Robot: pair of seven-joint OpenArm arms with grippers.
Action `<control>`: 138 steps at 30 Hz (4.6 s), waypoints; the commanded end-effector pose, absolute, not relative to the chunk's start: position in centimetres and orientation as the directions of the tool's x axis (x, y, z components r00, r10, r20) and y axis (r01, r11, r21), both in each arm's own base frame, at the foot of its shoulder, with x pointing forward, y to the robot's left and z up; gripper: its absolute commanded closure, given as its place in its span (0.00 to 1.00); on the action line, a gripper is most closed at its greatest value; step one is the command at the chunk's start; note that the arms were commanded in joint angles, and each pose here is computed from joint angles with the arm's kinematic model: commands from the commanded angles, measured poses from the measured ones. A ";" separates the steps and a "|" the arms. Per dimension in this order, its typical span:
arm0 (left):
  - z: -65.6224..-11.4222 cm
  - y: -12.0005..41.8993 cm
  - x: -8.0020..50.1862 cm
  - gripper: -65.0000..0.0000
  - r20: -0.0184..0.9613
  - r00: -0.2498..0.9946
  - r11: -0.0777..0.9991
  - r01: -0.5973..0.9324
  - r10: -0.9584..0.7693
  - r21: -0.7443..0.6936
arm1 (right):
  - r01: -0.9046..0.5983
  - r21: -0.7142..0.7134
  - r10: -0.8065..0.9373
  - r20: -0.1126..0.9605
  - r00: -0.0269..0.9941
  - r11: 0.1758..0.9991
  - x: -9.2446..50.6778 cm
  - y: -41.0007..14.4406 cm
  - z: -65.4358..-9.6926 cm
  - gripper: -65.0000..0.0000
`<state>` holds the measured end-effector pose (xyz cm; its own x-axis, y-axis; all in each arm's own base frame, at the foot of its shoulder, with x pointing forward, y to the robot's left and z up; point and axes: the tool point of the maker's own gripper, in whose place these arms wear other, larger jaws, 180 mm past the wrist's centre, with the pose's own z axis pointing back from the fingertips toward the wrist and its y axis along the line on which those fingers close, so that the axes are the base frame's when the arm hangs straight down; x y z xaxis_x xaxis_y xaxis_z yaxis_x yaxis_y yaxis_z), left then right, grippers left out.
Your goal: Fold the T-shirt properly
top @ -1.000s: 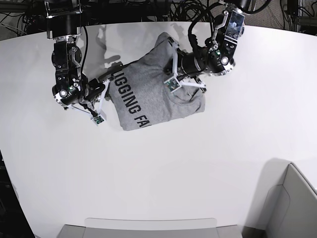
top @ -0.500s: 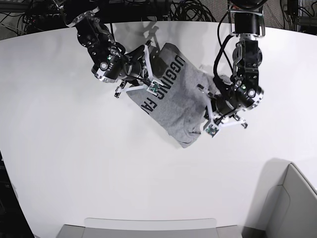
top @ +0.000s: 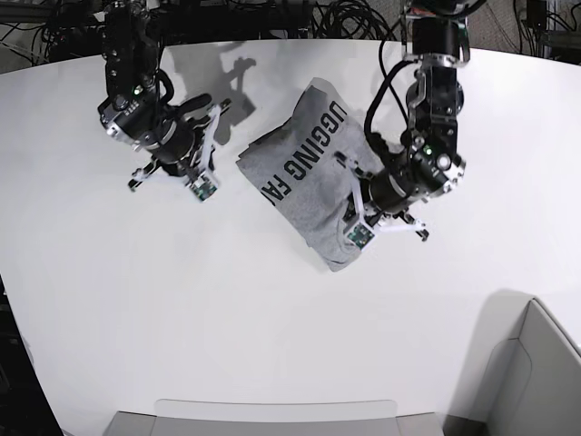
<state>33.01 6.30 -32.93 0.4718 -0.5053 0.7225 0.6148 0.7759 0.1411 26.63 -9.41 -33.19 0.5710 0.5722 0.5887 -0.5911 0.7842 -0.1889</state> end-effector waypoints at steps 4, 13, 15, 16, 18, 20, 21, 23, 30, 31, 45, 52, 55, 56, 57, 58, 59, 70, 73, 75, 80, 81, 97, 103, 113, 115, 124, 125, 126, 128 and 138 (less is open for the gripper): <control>-33.1 5.6 30.0 1.00 0.732 0.466 0.768 0.629 -0.496 0.120 | -0.519 -0.201 0.497 0.688 0.528 0.830 30.8 -9.6 -30.0 1.00; -35.1 1.3 23.8 1.00 0.698 0.458 0.674 0.737 -0.550 0.047 | -0.519 -0.081 0.447 0.633 0.632 0.851 34.9 -8.5 -34.0 1.00; -35.6 1.1 23.2 1.00 0.689 0.464 0.666 0.745 -0.556 0.036 | -0.545 -0.053 0.450 0.634 0.629 0.837 34.8 -6.9 -34.7 1.00; -35.9 1.1 23.1 1.00 0.683 0.472 0.667 0.745 -0.557 0.029 | -0.568 -0.046 0.465 0.630 0.622 0.822 34.5 -6.0 -35.2 1.00; -36.6 1.4 23.1 1.00 0.670 0.488 0.670 0.742 -0.559 0.020 | -0.619 -0.035 0.510 0.603 0.613 0.785 33.5 -4.3 -36.5 1.00; -37.9 2.4 22.9 1.00 0.630 0.502 0.667 0.744 -0.593 0.035 | -0.666 -0.012 0.552 0.569 0.609 0.746 32.0 -2.7 -38.2 1.00; -38.6 3.4 22.8 1.00 0.599 0.505 0.663 0.747 -0.622 0.059 | -0.686 -0.006 0.572 0.557 0.602 0.728 31.4 -2.0 -38.7 1.00; -39.8 5.0 22.7 1.00 0.551 0.518 0.662 0.744 -0.654 0.087 | -0.721 0.018 0.599 0.542 0.589 0.693 29.9 -0.4 -39.5 1.00; -40.7 14.9 25.9 1.00 0.421 0.632 0.754 0.602 -0.651 0.263 | -0.836 0.059 0.689 0.535 0.488 0.546 24.8 5.2 -40.2 1.00; -40.2 16.4 26.4 1.00 0.426 0.652 0.777 0.564 -0.627 0.280 | -0.846 0.064 0.690 0.547 0.474 0.529 24.3 6.0 -39.9 1.00; -33.3 12.6 29.1 1.00 0.692 0.613 0.916 0.350 -0.382 0.195 | -0.530 -0.080 0.421 0.712 0.562 0.844 28.0 -6.7 -31.7 1.00; -33.0 6.2 28.6 1.00 0.794 0.532 0.908 0.414 -0.294 0.059 | -0.361 -0.108 0.331 0.691 0.643 0.926 28.0 -13.4 -32.2 1.00; -32.5 3.2 27.8 1.00 0.844 0.475 0.882 0.471 -0.249 -0.005 | -0.354 -0.105 0.328 0.675 0.661 0.929 27.4 -13.7 -32.8 1.00; -33.1 2.6 27.6 1.00 0.844 0.479 0.876 0.481 -0.240 -0.024 | -0.356 -0.109 0.334 0.667 0.666 0.928 27.1 -13.9 -33.0 1.00; -34.0 2.3 27.4 1.00 0.838 0.495 0.873 0.485 -0.231 -0.045 | -0.359 -0.107 0.335 0.665 0.668 0.927 26.9 -14.0 -33.1 1.00; -35.4 2.2 27.0 1.00 0.819 0.526 0.872 0.485 -0.229 -0.068 | -0.360 -0.105 0.335 0.661 0.672 0.927 26.7 -14.0 -33.2 1.00; -37.0 1.9 26.5 1.00 0.792 0.566 0.868 0.487 -0.228 -0.097 | -0.360 -0.104 0.335 0.660 0.673 0.927 26.7 -14.0 -33.3 1.00; -44.1 10.9 26.4 1.00 0.685 0.687 0.919 0.388 -0.242 -0.065 | -0.358 -0.109 0.337 0.658 0.674 0.927 26.6 -14.1 -33.3 1.00; -45.0 15.7 27.4 1.00 0.660 0.708 0.938 0.347 -0.252 -0.014 | -0.359 -0.108 0.338 0.658 0.673 0.927 26.6 -14.0 -33.3 1.00; -45.7 18.9 27.9 1.00 0.631 0.734 0.949 0.315 -0.251 0.012 | -0.360 -0.107 0.337 0.658 0.673 0.927 26.6 -14.0 -33.3 1.00; -46.4 24.4 29.3 1.00 0.618 0.746 0.961 0.272 -0.248 0.058 | -0.366 -0.105 0.341 0.656 0.673 0.925 26.6 -13.8 -33.3 1.00; -46.7 25.2 29.1 1.00 0.612 0.752 0.963 0.264 -0.244 0.059 | -0.366 -0.104 0.340 0.657 0.673 0.925 26.6 -13.7 -33.3 1.00; -32.9 28.4 33.1 1.00 0.869 0.460 0.981 0.032 -0.184 0.191 | -0.408 -0.147 0.354 0.795 0.494 0.901 28.8 -12.1 -29.4 1.00; -26.8 27.9 31.1 1.00 0.920 0.331 0.968 -0.062 -0.212 0.245 | -0.498 -0.107 0.301 0.896 0.326 0.860 26.8 -9.2 -28.3 1.00; -29.0 24.7 21.1 1.00 0.934 0.314 0.976 -0.076 -0.169 0.202 | -0.431 0.181 -0.047 0.952 0.303 0.884 17.5 -6.5 -28.6 1.00; -29.6 24.6 19.3 1.00 0.931 0.329 0.978 -0.082 -0.156 0.193 | -0.421 0.202 -0.050 0.937 0.345 0.884 16.2 -6.6 -29.4 1.00; -31.6 26.2 14.4 1.00 0.888 0.446 0.975 -0.120 -0.113 0.185 | -0.384 0.260 -0.059 0.885 0.462 0.886 12.3 -6.6 -31.2 1.00; -31.7 26.7 13.7 1.00 0.880 0.462 0.973 -0.130 -0.112 0.192 | -0.370 0.274 -0.070 0.875 0.479 0.888 11.7 -6.5 -31.4 1.00; -31.9 27.1 13.0 1.00 0.871 0.479 0.970 -0.137 -0.113 0.201 | -0.353 0.287 -0.083 0.866 0.494 0.891 11.2 -6.4 -31.6 1.00; -32.3 27.7 11.4 1.00 0.849 0.516 0.966 -0.145 -0.112 0.216 | -0.310 0.292 -0.096 0.849 0.519 0.905 10.2 -7.0 -32.0 1.00; -35.8 30.5 1.8 1.00 0.747 0.663 0.949 -0.269 0.059 0.164 | -0.068 0.436 -0.299 0.714 0.633 0.897 1.5 -9.1 -35.6 1.00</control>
